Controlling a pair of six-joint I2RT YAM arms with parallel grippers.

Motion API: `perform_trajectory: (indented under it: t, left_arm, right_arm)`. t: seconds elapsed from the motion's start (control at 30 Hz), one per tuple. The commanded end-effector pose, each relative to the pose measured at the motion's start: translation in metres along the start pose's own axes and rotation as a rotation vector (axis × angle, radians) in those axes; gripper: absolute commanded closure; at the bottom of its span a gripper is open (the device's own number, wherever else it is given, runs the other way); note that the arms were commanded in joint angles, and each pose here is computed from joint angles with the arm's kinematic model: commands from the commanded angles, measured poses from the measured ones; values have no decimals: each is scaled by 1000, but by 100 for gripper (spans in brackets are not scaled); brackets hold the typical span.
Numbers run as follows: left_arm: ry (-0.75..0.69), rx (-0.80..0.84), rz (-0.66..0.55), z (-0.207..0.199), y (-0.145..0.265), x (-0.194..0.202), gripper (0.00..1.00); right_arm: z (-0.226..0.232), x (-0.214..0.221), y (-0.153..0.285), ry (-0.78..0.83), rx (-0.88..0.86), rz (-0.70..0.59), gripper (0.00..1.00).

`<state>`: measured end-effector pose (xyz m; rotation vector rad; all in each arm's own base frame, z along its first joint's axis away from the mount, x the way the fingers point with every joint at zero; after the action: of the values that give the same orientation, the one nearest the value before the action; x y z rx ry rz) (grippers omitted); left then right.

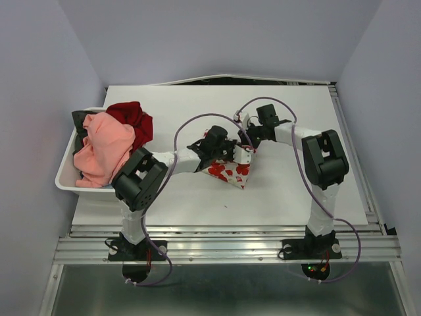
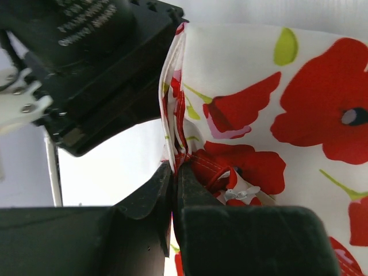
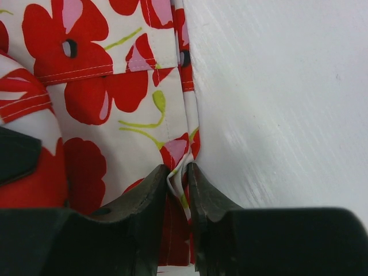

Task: Fold and stack the skirts
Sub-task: Fold the skirt

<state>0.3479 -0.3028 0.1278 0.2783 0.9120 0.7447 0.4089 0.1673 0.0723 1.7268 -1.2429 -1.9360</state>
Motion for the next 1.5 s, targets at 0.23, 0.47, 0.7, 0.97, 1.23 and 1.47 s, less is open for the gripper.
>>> perform_trajectory:
  t: [0.23, 0.47, 0.7, 0.97, 1.23, 1.47]
  left_arm:
    - [-29, 63, 2, -6, -17, 11, 100]
    - [11, 158, 36, -15, -25, 17, 100]
    - [133, 247, 59, 0, -37, 22, 91]
    - [272, 435, 64, 26, -42, 22, 58]
    - [366, 472, 38, 64, -19, 5, 23]
    - [472, 295, -14, 128, 19, -22, 19]
  right_arm:
    - [24, 38, -4, -143, -98, 245, 68]
    - [-42, 13, 38, -308, 68, 182, 60]
    - [-47, 6, 83, -603, -61, 46, 59]
    - [-4, -26, 112, -759, -211, -157, 55]
    - [4, -30, 118, -793, -215, -194, 53]
    - [8, -44, 127, -753, -108, -237, 51]
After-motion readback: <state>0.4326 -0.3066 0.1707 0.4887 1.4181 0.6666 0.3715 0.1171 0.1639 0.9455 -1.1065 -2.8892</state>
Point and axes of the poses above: each gripper's point midway between its finger pads, its own y axis back along the fingers, its own z axis along the line the jaws close on, x = y × z, the point moved 7 cm from there along y, back along the fingers, and after that the axes turned 8 degrees about y, right-handed, at the moved point
